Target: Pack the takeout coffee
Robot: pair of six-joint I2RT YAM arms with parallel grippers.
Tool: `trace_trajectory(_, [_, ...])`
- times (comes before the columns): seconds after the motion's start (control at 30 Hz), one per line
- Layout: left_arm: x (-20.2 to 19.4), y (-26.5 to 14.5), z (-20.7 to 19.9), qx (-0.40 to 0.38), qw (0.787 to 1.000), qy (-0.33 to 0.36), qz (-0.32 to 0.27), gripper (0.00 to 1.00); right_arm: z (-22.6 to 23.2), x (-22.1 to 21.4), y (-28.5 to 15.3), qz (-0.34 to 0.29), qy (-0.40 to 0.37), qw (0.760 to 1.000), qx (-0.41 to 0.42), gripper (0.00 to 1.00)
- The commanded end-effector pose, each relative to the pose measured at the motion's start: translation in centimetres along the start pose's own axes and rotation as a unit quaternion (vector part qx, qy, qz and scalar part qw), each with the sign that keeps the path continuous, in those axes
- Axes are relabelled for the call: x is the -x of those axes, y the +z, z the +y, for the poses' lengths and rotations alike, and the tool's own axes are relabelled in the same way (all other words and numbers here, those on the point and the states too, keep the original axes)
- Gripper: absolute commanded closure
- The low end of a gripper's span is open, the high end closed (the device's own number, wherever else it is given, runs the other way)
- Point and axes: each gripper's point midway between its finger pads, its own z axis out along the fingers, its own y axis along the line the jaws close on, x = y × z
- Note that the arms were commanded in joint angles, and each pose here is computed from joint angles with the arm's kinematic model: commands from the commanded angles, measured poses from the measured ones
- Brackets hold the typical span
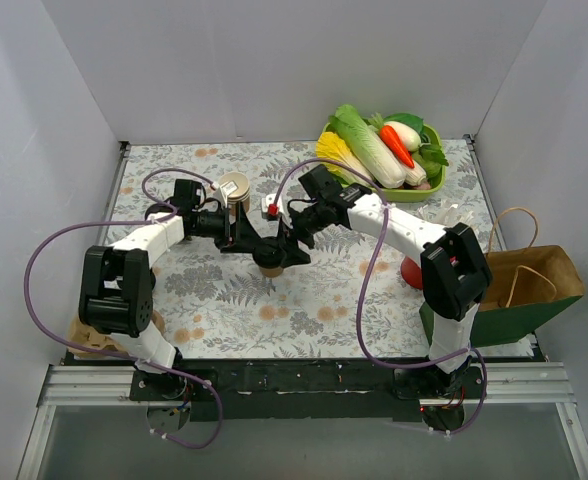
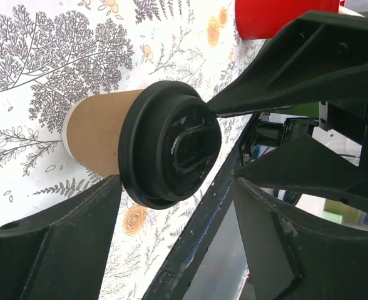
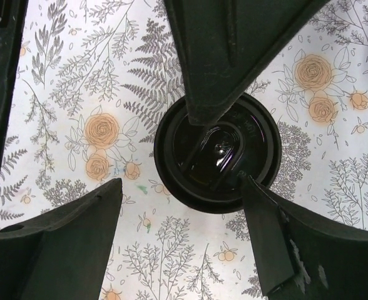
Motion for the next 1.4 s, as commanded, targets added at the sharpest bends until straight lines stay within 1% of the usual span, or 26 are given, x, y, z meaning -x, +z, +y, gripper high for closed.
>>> trace_trajectory(0.0, [2.3,-2.3,-4.5,-0.025,0.988,0.148,-0.042,0.27,-0.4,4.6,-2.0,-0.044,-0.004,0.999,-0.018,0.15])
trace_trajectory(0.03, [2.6,-2.5,-4.8,-0.022,0.984,0.17,-0.048,0.27,-0.5,5.3,-2.5,-0.05,0.0,0.998,-0.024,0.15])
trace_trajectory(0.07, [3.0,-2.4,-4.7,-0.008,0.976,0.212,-0.051,0.25,-0.7,6.4,-3.4,-0.06,-0.005,0.998,-0.033,0.15])
trace_trajectory(0.1, [3.6,-2.5,-5.2,-0.001,0.97,0.237,-0.055,0.25,-1.0,6.9,-3.9,-0.065,-0.005,0.997,-0.043,0.15])
trace_trajectory(0.2, [3.0,-1.4,-5.0,0.022,0.958,0.286,-0.022,0.23,-2.0,7.8,-6.2,-0.078,0.014,0.994,-0.08,0.14])
trace_trajectory(0.23, [2.7,-1.1,-4.9,0.029,0.958,0.287,-0.01,0.02,-2.6,7.5,-7.3,-0.079,0.028,0.992,-0.094,0.14])
trace_trajectory(0.27, [1.9,-0.2,-5.2,0.031,0.952,0.305,0.005,0.02,-2.7,7.9,-8.4,-0.085,0.04,0.99,-0.106,0.14])
trace_trajectory(0.3, [2.0,0.1,-4.6,0.058,0.948,0.313,0.009,0.02,-3.5,7.3,-9.7,-0.083,0.056,0.987,-0.127,0.14])
trace_trajectory(0.4, [0.9,1.3,-4.5,0.085,0.935,0.343,0.025,0.02,-4.2,6.6,-12.2,-0.086,0.085,0.98,-0.159,0.13])
trace_trajectory(0.43, [0.9,1.4,-4.0,0.106,0.931,0.348,0.027,0.02,-4.8,6.2,-13.6,-0.088,0.093,0.976,-0.178,0.13])
trace_trajectory(0.5, [0.2,2.1,-3.6,0.123,0.924,0.358,0.041,0.02,-5.6,4.6,-15.0,-0.085,0.119,0.968,-0.203,0.12])
trace_trajectory(0.57, [-0.4,2.6,-3.2,0.141,0.918,0.368,0.054,0.02,-5.9,4.3,-16.0,-0.092,0.125,0.964,-0.218,0.12])
trace_trajectory(0.67, [0.1,2.9,-2.8,0.171,0.911,0.372,0.045,0.02,-6.3,3.7,-17.0,-0.098,0.135,0.958,-0.234,0.12])
trace_trajectory(0.73, [0.7,2.9,-2.8,0.184,0.912,0.365,0.033,0.02,-6.2,3.3,-17.2,-0.097,0.138,0.957,-0.236,0.12])
trace_trajectory(0.87, [2.2,2.1,-2.5,0.219,0.902,0.372,0.015,0.02,-6.0,2.7,-17.1,-0.095,0.14,0.957,-0.236,0.12])
trace_trajectory(0.97, [2.4,1.5,-3.2,0.219,0.898,0.382,0.012,0.03,-6.0,2.1,-17.0,-0.096,0.149,0.955,-0.239,0.12])
trace_trajectory(1.07, [1.7,1.2,-4.7,0.192,0.902,0.387,0.011,0.04,-5.9,1.9,-17.1,-0.098,0.152,0.954,-0.241,0.12])
trace_trajectory(1.2, [1.1,1.3,-5.2,0.175,0.908,0.381,0.01,0.04,-5.9,1.5,-16.8,-0.095,0.157,0.954,-0.237,0.12])
trace_trajectory(1.27, [0.6,1.5,-6.0,0.149,0.912,0.383,0.015,0.04,-5.9,1.4,-16.7,-0.093,0.158,0.954,-0.236,0.12])
trace_trajectory(1.37, [0.9,1.5,-6.7,0.143,0.912,0.384,0.006,0.05,-6.1,1.3,-16.6,-0.092,0.161,0.954,-0.235,0.12])
